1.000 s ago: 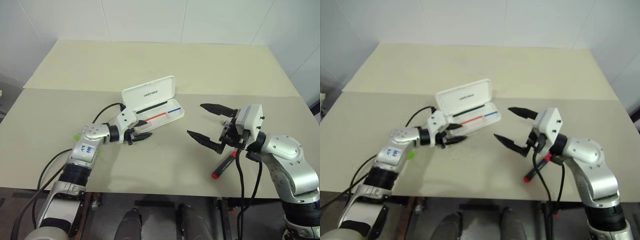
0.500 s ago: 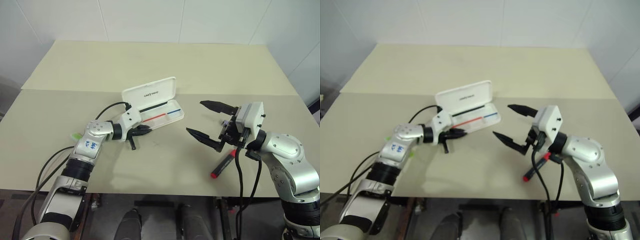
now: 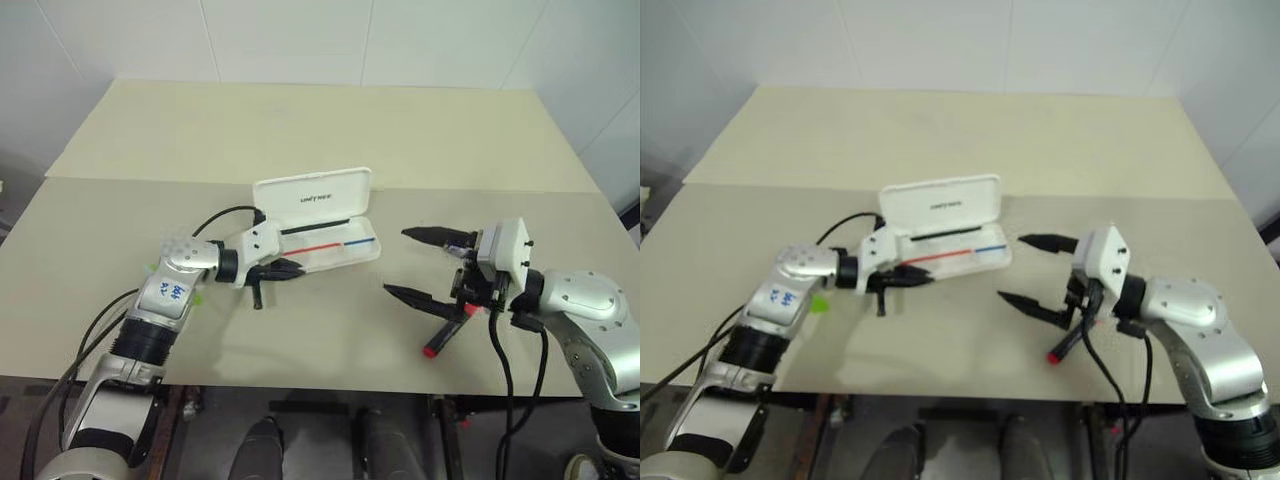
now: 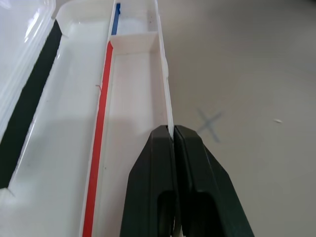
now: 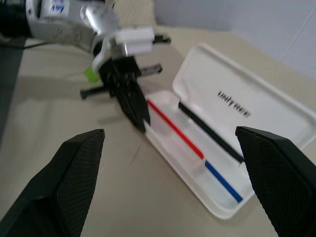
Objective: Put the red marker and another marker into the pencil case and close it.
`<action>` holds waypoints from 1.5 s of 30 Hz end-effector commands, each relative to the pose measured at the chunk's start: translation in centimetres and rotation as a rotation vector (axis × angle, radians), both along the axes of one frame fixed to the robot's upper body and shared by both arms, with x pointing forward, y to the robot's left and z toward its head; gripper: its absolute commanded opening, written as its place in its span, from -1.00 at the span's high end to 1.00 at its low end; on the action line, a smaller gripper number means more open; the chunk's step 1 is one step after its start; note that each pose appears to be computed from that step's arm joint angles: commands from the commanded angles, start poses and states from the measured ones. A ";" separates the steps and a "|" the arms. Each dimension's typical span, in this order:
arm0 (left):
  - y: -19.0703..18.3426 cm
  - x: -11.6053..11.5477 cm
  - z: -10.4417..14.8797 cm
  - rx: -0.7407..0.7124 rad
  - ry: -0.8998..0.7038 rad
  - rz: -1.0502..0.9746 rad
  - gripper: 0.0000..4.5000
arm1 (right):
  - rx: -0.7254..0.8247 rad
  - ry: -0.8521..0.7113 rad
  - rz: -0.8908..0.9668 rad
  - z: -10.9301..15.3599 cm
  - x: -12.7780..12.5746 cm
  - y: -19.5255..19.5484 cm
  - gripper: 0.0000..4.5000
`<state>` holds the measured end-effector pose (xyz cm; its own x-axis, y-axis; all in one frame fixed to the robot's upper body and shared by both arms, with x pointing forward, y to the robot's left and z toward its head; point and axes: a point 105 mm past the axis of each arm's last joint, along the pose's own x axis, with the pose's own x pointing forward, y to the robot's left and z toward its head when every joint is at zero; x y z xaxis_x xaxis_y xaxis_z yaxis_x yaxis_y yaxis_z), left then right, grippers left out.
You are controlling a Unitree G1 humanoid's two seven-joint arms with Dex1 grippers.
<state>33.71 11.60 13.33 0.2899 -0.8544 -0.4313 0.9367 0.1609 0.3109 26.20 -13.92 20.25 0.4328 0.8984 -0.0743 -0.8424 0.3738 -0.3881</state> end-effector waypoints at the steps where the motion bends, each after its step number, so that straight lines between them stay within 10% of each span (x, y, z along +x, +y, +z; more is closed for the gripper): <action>1: 0.1 -1.5 1.1 -0.005 -0.045 -0.093 0.98 | -0.011 -0.015 -0.004 0.9 -0.6 -1.1 -1.00; 23: 1.2 -4.3 -1.0 0.044 0.034 -0.150 0.98 | 0.009 -0.023 -0.020 1.3 -0.7 -0.9 -1.00; 28: 0.6 -4.3 0.1 0.004 0.019 -0.158 0.32 | 0.017 -0.023 -0.013 1.2 -0.6 -0.6 -1.00; 39: 2.2 -7.5 5.4 -0.154 0.020 -0.187 0.32 | 0.133 0.042 -0.081 1.0 -0.6 -0.1 -1.00; 45: 2.7 -9.0 7.1 -0.200 0.040 -0.145 -0.37 | 0.101 0.174 -0.477 -1.5 0.9 -2.0 -1.00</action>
<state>25.36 14.55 19.38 0.1495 -0.9488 -0.2782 0.9701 0.0863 0.2270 27.07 -15.08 18.29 0.7232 0.6830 -0.1022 -0.6873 0.6974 -0.2032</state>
